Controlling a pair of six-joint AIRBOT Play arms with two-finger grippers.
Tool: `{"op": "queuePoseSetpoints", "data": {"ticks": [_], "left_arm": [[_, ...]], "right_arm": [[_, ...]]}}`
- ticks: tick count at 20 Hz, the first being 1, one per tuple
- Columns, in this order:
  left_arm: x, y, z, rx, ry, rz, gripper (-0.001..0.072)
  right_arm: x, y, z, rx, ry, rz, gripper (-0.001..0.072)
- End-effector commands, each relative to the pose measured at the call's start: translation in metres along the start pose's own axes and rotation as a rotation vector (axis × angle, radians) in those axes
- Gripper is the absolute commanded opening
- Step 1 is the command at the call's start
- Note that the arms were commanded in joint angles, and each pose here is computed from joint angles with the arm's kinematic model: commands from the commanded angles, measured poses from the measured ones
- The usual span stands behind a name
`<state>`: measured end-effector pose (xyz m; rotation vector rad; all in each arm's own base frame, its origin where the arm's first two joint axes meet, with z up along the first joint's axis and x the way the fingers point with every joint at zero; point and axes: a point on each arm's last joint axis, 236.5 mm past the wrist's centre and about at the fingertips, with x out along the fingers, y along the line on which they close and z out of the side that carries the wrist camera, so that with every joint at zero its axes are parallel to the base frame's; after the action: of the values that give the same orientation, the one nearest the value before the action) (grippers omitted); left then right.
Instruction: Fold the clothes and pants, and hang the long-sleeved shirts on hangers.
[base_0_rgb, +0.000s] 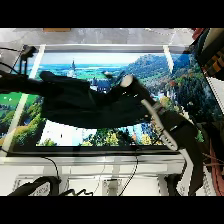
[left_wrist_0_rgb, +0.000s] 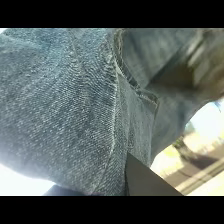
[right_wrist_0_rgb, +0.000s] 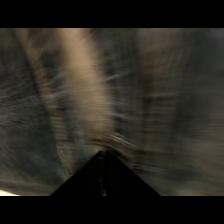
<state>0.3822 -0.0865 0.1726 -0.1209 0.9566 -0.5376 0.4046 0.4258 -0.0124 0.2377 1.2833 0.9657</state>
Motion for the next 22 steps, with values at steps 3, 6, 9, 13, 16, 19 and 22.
{"op": "queuePoseSetpoints", "data": {"ticks": [3, 6, 9, 13, 16, 19, 22], "left_arm": [[-0.034, 0.006, 0.007, 0.001, -0.06, 0.076, 0.0022], [-0.022, 0.002, 0.006, -0.003, -0.037, 0.044, 0.0023], [0.003, -0.018, 0.008, -0.019, -0.007, -0.065, 0.0022], [0.062, -0.06, 0.004, -0.074, 0.096, -0.263, 0.0022], [0.129, -0.089, -0.007, -0.099, 0.179, -0.332, 0.0022], [0.175, -0.148, 0.0, -0.205, 0.171, -0.498, 0.0022], [0.211, -0.19, 0.019, -0.326, 0.091, -0.587, 0.0022]], "right_arm": [[0.09, 0.106, -0.041, -0.142, -0.006, 0.077, 0.0054], [0.084, 0.07, -0.048, -0.194, 0.045, -0.068, 0.0054], [0.039, 0.004, -0.021, -0.198, 0.025, -0.235, 0.0054], [-0.057, -0.079, 0.018, -0.068, -0.053, -0.342, 0.0055], [-0.13, -0.126, 0.029, 0.036, -0.116, -0.388, 0.0055], [-0.191, -0.159, 0.032, 0.115, -0.183, -0.426, 0.0055], [-0.233, -0.18, 0.034, 0.162, -0.244, -0.457, 0.0056]]}}
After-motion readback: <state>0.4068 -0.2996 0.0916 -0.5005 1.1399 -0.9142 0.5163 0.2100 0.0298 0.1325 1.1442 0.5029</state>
